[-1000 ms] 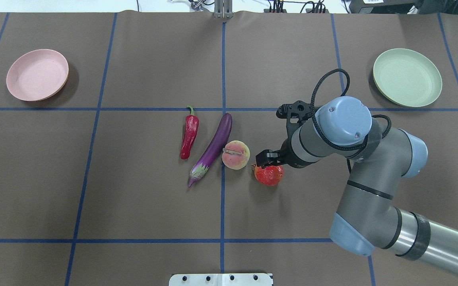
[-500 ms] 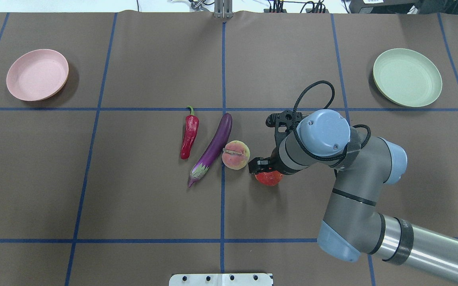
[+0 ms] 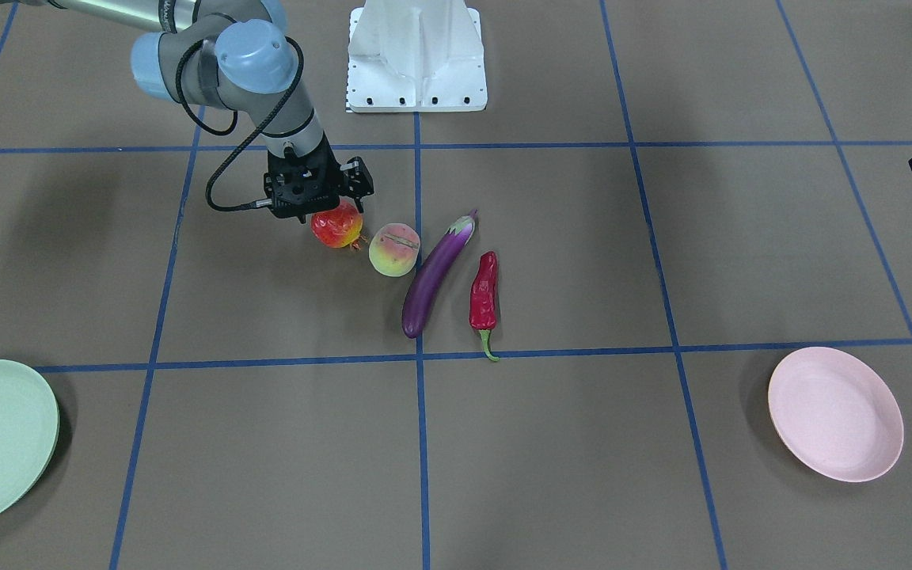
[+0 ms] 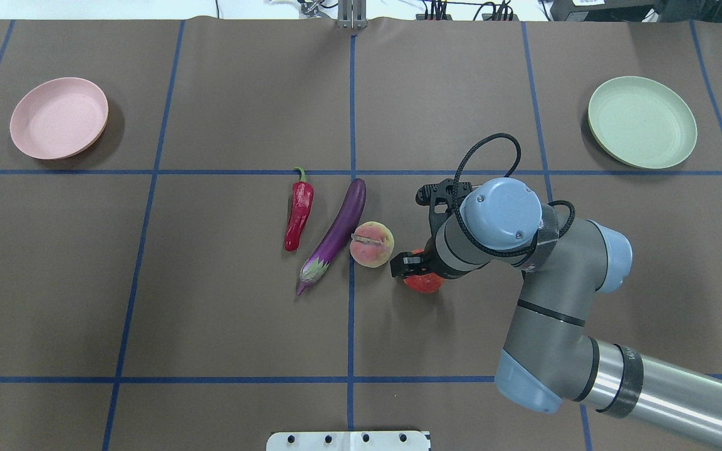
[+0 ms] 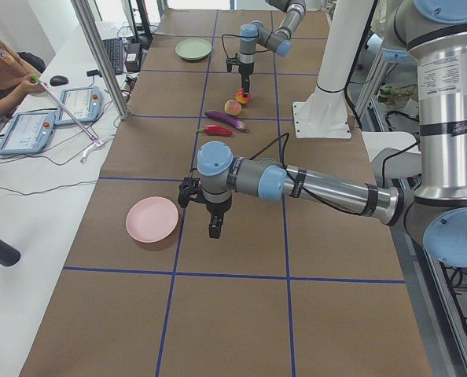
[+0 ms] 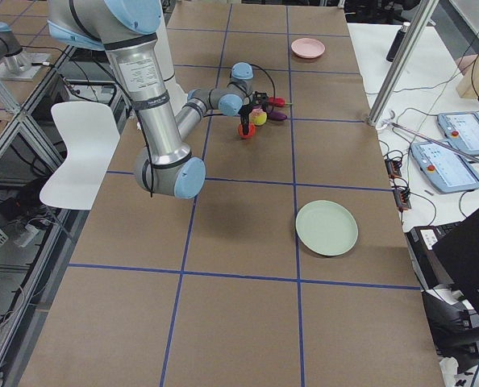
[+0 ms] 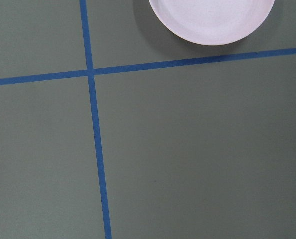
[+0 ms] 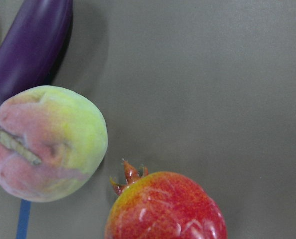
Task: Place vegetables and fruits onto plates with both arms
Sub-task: 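Carry pomegranate to green plate with right gripper while left grasps red chili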
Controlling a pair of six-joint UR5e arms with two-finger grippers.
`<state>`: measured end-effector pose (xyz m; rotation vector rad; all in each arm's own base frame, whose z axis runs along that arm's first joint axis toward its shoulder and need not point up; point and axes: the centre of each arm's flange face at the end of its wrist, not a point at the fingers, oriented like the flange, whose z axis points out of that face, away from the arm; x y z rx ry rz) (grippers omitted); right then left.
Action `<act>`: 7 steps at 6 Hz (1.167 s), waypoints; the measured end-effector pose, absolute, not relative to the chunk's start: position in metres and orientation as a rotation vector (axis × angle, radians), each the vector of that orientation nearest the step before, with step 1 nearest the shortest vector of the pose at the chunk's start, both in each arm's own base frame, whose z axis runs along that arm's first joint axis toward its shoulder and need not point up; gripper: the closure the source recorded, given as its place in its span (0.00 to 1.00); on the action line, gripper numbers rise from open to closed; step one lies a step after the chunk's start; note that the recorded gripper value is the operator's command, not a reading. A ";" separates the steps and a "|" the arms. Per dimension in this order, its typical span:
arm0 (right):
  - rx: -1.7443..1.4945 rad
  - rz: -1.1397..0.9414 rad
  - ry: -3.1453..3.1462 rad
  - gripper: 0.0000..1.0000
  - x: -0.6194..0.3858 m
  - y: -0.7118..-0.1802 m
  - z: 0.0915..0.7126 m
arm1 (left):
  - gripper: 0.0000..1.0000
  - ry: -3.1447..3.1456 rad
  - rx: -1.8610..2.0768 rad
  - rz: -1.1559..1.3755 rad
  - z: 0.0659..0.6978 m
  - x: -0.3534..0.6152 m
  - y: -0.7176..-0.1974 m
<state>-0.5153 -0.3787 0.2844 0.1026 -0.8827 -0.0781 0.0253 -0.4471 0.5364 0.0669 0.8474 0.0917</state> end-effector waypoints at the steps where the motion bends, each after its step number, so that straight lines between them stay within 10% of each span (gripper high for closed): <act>1: 0.101 -0.077 -0.882 0.98 -0.517 -0.379 0.285 | 0.00 0.883 0.054 0.083 0.514 0.057 -0.458; 7: 0.096 0.025 -0.908 1.00 -0.374 -0.513 0.307 | 0.00 0.971 0.035 0.047 0.319 0.315 -0.496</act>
